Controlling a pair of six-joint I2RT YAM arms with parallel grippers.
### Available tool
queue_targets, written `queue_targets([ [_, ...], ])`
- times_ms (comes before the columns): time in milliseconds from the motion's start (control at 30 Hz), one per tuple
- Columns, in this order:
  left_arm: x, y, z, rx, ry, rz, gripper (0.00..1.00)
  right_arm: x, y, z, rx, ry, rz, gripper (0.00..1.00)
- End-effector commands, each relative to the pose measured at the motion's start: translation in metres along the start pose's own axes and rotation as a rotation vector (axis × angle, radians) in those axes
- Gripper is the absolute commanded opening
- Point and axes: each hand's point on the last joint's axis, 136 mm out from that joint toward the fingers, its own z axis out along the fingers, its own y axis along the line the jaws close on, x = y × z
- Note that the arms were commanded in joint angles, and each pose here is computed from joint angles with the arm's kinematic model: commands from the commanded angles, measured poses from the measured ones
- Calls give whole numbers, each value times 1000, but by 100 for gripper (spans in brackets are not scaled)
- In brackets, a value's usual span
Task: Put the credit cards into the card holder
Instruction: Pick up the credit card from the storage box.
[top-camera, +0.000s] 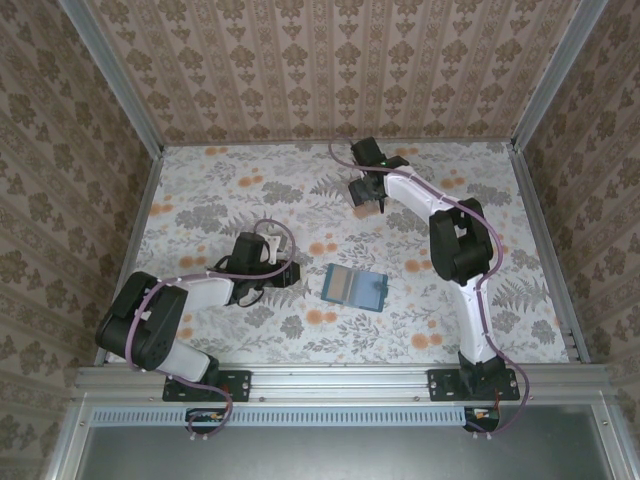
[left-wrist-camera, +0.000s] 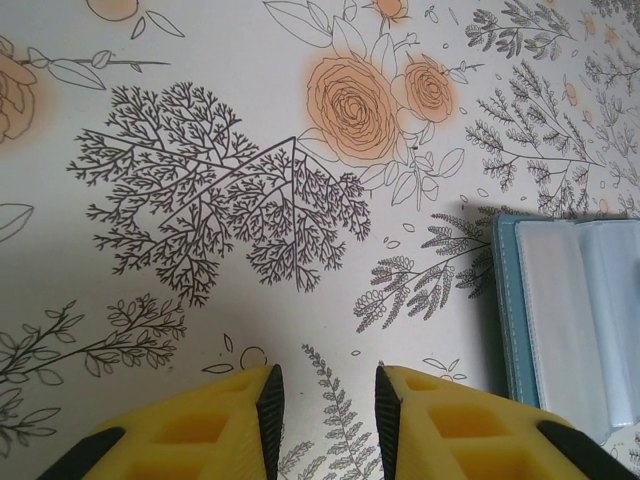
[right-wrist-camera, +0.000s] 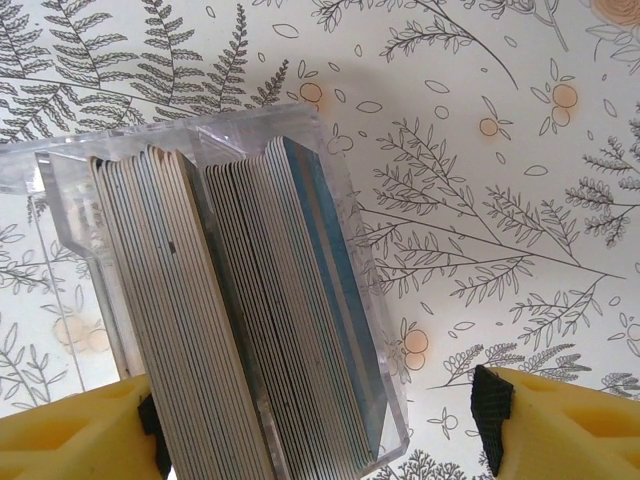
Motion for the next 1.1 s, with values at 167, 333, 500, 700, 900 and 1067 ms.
queue_targets([
  [167,-10,-7,-1,9,-17,39,34,-19,-26,-28,103,-59,-33,78],
  [333,-10,-8,-1,9,-21,42,34,-18,-28,-30,123,-53,-47,76],
  [500,-10,-9,-2,11,-24,41,34,-19,-29,-35,153,-55,-95,75],
  [700,-9,-10,1,13,-14,42,34,-23,-30,-40,157,-70,-116,69],
  [900,-8,-10,3,7,-5,46,35,-19,-27,-36,142,-57,-129,55],
  [1067,-7,-10,4,8,-4,47,35,-15,-21,-35,108,-46,-133,34],
])
